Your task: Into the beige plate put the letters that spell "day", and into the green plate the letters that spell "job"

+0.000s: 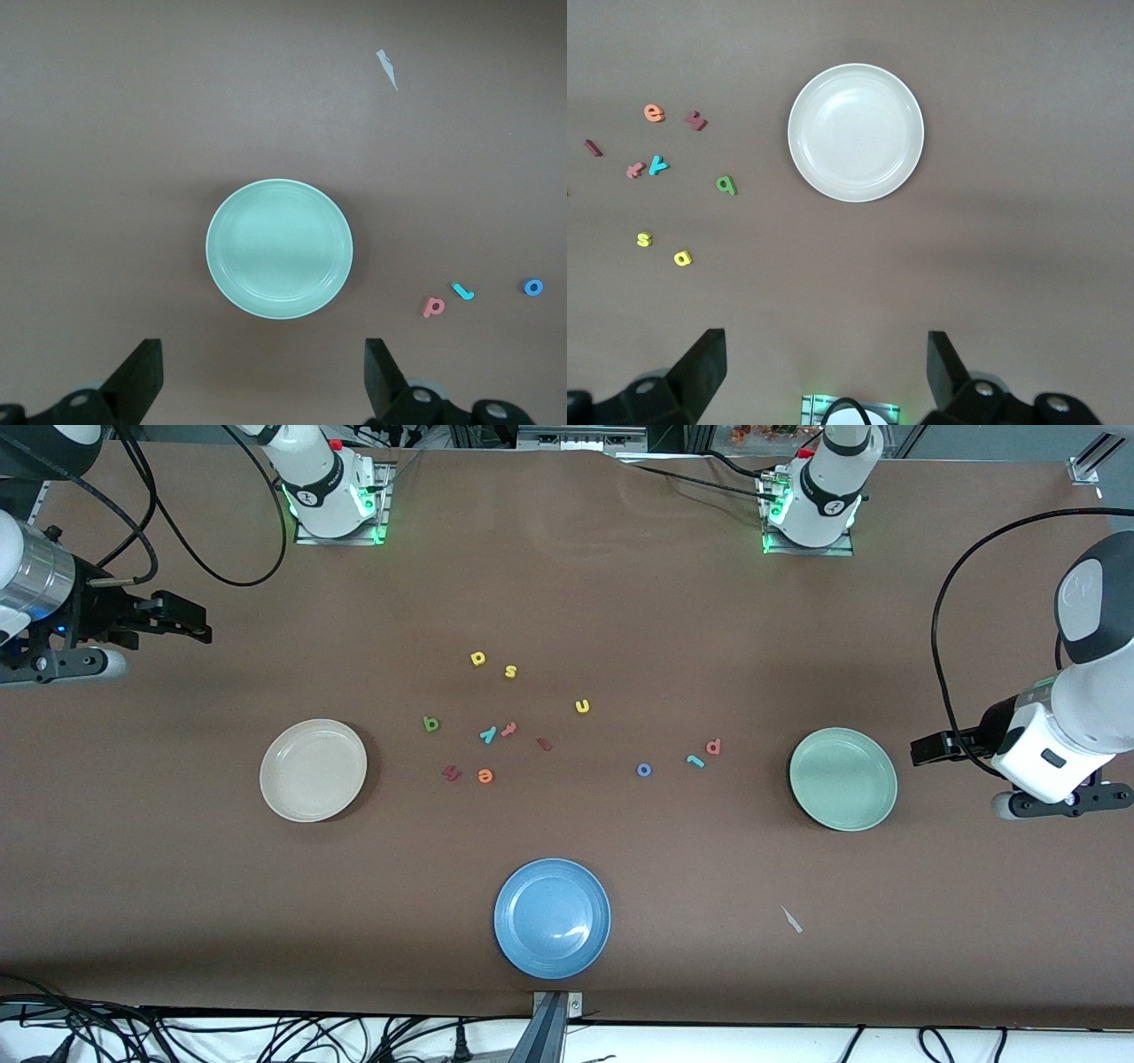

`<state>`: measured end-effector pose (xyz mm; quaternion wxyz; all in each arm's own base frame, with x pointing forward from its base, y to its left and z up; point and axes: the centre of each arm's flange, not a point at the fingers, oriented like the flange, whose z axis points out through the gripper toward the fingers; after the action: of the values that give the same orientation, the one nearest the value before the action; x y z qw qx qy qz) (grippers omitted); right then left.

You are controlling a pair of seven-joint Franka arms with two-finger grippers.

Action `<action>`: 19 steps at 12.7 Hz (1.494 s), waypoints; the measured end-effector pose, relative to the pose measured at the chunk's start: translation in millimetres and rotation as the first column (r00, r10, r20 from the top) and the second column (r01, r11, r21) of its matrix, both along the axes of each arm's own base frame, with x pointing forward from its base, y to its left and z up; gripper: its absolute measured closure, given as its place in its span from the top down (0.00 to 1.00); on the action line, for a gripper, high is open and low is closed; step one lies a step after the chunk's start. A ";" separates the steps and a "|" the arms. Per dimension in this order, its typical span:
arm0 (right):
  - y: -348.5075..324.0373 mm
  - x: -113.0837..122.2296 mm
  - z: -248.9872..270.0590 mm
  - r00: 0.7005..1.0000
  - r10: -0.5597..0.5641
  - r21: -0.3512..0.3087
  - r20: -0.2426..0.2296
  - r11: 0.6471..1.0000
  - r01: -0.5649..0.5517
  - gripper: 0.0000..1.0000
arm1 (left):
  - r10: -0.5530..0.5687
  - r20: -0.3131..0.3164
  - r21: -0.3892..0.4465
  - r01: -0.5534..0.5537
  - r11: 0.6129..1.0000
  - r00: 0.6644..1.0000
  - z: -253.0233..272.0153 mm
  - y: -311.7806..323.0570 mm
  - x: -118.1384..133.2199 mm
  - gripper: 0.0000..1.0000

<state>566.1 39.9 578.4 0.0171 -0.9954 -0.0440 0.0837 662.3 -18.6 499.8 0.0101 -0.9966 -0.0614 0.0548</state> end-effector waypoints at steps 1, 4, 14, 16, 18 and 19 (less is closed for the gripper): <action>0.0 0.4 -0.9 1.000 0.000 0.000 -0.002 1.000 0.000 1.00 | 0.000 0.000 0.000 0.000 1.000 1.000 0.0 0.0 0.0 1.00; 0.3 3.3 -6.7 1.000 0.000 -0.001 -0.008 1.000 0.000 1.00 | 0.000 0.000 0.000 0.000 1.000 1.000 -0.2 0.0 0.0 1.00; 0.6 6.6 -12.1 1.000 0.000 -0.001 -0.011 1.000 0.000 1.00 | -0.001 -0.001 0.000 0.001 1.000 1.000 -0.7 -0.5 0.2 1.00; 0.6 6.7 -12.1 1.000 0.000 -0.001 -0.011 1.000 0.000 1.00 | -0.001 -0.001 0.000 0.001 1.000 1.000 -0.7 -0.5 0.2 1.00; 0.6 6.7 -12.2 1.000 0.000 -0.001 -0.012 1.000 0.000 1.00 | -0.002 -0.001 0.000 0.002 1.000 1.000 -0.7 -1.2 0.1 1.00; 0.6 6.7 -12.2 1.000 0.000 -0.001 -0.012 1.000 0.000 1.00 | -0.003 -0.001 -0.001 0.003 1.000 1.000 -0.7 -1.6 0.1 1.00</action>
<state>572.7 40.5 566.2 0.0169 -0.9949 -0.0439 0.0895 662.4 -20.1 499.1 0.0099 -0.9966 -0.0602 0.0553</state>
